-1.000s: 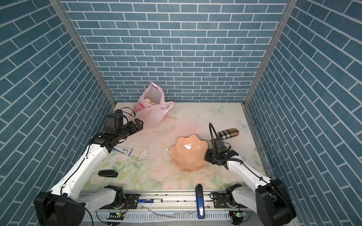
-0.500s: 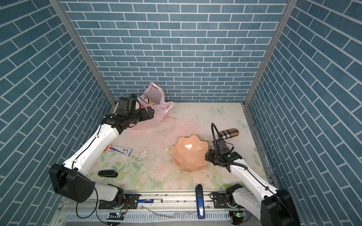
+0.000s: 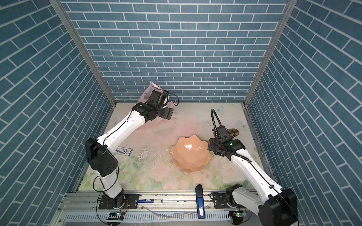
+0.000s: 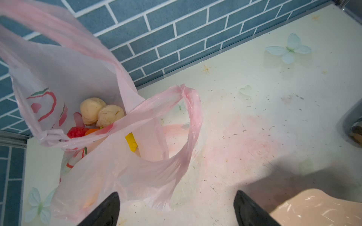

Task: Take fruits out of the plastic bag
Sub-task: Move the plastic bag to the middle-left of the table.

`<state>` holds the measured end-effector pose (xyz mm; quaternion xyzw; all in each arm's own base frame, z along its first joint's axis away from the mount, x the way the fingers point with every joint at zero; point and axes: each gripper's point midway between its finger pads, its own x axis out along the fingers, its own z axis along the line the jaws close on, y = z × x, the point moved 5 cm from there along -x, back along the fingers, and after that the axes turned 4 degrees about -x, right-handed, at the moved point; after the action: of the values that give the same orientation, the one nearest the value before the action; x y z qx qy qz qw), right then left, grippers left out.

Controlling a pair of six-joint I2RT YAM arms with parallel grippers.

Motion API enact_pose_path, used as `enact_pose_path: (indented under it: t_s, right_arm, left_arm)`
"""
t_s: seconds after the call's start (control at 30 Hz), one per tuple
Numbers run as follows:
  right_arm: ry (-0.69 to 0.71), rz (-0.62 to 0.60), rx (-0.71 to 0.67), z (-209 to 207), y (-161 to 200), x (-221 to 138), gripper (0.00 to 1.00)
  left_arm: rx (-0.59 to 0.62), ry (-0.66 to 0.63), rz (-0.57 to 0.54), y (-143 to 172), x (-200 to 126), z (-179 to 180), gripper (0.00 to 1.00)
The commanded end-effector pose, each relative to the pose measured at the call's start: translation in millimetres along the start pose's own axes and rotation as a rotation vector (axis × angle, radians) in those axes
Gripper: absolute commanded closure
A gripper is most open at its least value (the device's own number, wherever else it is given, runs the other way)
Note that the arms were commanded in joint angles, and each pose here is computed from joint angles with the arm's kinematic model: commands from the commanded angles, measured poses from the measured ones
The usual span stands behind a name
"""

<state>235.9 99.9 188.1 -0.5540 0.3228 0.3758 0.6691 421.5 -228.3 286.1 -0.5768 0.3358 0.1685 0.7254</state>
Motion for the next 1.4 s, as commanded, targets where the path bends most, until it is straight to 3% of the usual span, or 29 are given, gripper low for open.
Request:
enact_pose_path:
  t_s: [0.0, 0.13, 0.23, 0.4, 0.5, 0.7, 0.9, 1.37]
  right_arm:
    - [0.030, 0.002, -0.059, -0.8, -13.1, 0.0, 0.41]
    - [0.000, -0.002, -0.053, 3.2, -24.4, 8.3, 0.41]
    - [-0.017, -0.004, -0.040, 3.4, -30.0, 13.5, 0.41]
    - [-0.041, -0.007, -0.023, 3.7, -35.4, 20.6, 0.41]
    - [-0.065, -0.001, -0.027, 7.9, -37.2, 23.9, 0.42]
    - [-0.130, 0.002, -0.064, 22.9, -43.0, 30.9, 0.43]
    - [-0.184, 0.005, -0.140, 58.5, -57.0, 41.1, 0.45]
    - [-0.373, -0.111, -0.408, 203.8, -96.7, 37.1, 0.39]
  left_arm:
    - [0.065, -0.087, 0.006, -5.7, 13.3, 5.8, 0.14]
    - [0.098, -0.109, 0.008, -7.6, 40.3, -1.7, 0.20]
    - [0.110, -0.142, 0.022, -6.4, 54.9, -2.3, 0.32]
    - [0.076, -0.187, 0.001, -6.3, 54.0, 3.3, 0.72]
    - [0.025, -0.216, -0.040, -4.8, 38.0, 11.3, 0.85]
    - [-0.139, -0.267, -0.124, 25.6, -9.0, 34.8, 0.93]
    - [-0.319, -0.306, -0.183, 84.0, -56.2, 58.1, 0.94]
    - [-0.562, -0.337, -0.249, 195.6, -135.7, 97.7, 0.94]
